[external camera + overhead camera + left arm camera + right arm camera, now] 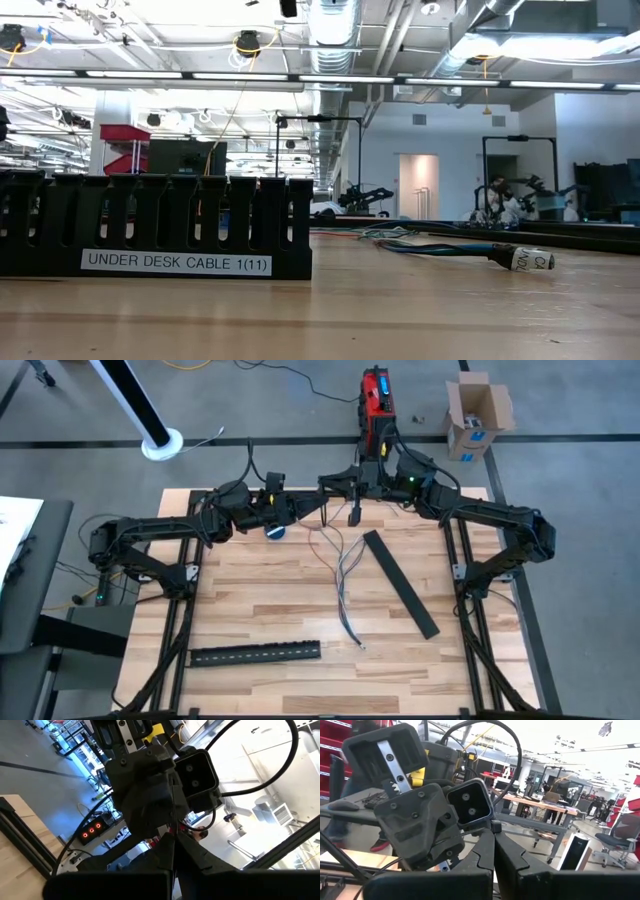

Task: Ziptie cables
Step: Wrap the cable wires with the black zip tie

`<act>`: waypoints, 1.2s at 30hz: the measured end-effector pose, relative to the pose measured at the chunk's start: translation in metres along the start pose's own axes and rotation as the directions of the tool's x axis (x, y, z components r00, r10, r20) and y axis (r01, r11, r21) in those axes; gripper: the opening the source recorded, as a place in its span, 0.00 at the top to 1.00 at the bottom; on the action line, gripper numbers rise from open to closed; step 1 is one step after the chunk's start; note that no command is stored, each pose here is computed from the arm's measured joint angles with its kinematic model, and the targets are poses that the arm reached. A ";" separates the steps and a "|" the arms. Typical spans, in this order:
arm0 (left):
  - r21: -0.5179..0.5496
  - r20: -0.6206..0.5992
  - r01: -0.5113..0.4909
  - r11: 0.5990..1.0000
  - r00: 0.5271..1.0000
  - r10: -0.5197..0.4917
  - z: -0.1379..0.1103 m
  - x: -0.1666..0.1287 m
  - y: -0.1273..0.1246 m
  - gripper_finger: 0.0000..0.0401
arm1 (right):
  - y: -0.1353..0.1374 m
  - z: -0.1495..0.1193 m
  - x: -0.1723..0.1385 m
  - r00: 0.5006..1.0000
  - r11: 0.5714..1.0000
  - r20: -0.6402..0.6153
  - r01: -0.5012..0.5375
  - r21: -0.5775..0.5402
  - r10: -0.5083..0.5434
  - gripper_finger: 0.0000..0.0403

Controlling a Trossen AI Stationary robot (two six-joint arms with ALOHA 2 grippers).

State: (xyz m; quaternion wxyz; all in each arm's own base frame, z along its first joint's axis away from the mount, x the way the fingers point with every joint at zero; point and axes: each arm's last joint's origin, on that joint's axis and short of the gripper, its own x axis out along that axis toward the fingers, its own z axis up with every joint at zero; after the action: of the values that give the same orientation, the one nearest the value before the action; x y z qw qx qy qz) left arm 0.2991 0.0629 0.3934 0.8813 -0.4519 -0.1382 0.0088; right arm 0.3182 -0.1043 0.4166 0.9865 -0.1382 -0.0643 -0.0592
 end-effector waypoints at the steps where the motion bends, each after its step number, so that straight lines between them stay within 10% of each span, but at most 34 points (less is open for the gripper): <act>1: 0.000 0.000 0.000 1.000 1.000 0.000 0.000 0.000 0.000 1.00 | 0.001 0.000 0.000 1.000 1.000 0.001 -0.002 0.000 0.002 1.00; 36: -0.027 0.002 0.043 0.999 0.999 -0.043 0.005 -0.006 -0.010 1.00 | 0.025 0.004 0.004 0.996 0.989 -0.003 -0.087 -0.118 0.087 1.00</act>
State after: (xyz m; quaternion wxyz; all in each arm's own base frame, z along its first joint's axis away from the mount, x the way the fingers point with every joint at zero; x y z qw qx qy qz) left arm 0.2907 0.0602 0.4022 0.8750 -0.4606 -0.1487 -0.0116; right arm 0.3254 -0.0797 0.4141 0.9782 -0.1991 -0.0554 -0.0197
